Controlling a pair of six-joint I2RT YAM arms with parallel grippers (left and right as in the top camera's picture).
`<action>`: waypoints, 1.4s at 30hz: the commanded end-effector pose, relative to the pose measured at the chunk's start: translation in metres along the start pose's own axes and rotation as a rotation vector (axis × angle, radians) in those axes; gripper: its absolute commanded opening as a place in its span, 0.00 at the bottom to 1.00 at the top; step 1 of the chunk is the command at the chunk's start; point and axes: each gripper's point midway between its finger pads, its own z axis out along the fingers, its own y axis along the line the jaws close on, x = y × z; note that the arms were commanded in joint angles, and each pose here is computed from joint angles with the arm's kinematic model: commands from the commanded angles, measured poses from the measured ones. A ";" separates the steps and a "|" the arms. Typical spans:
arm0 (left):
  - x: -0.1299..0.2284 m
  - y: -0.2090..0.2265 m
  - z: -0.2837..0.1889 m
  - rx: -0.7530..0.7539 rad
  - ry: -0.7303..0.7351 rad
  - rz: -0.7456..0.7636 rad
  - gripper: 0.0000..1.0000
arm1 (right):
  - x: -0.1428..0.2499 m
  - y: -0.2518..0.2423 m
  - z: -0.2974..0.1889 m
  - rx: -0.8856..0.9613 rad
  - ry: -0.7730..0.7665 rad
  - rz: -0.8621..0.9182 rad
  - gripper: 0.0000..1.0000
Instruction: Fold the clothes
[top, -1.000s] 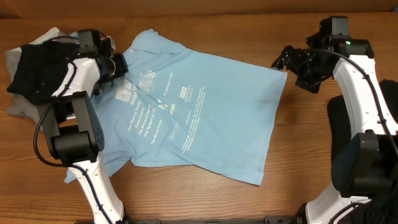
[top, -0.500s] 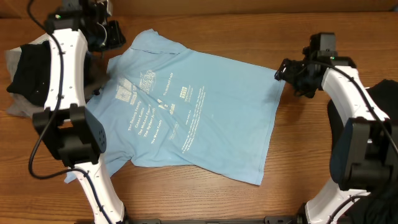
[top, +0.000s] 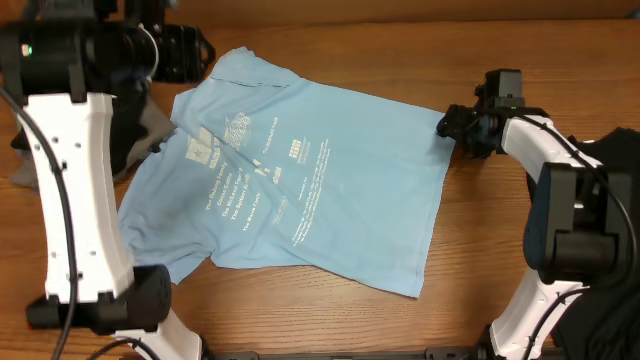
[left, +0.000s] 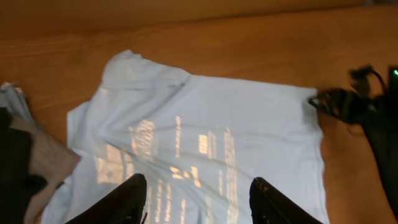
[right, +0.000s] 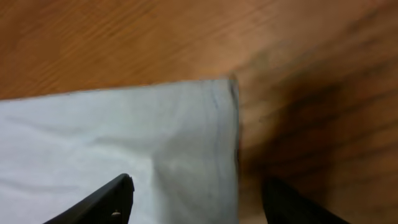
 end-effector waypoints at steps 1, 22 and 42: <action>0.010 -0.018 -0.009 0.005 0.025 0.065 0.57 | 0.014 -0.008 0.017 0.019 0.046 0.009 0.69; 0.029 -0.036 -0.005 0.013 0.105 0.093 0.74 | -0.109 0.043 -0.051 -0.151 -0.290 -0.075 0.04; 0.027 -0.036 -0.005 0.013 0.095 0.096 0.79 | -0.135 0.006 -0.131 -0.153 -0.356 -0.010 1.00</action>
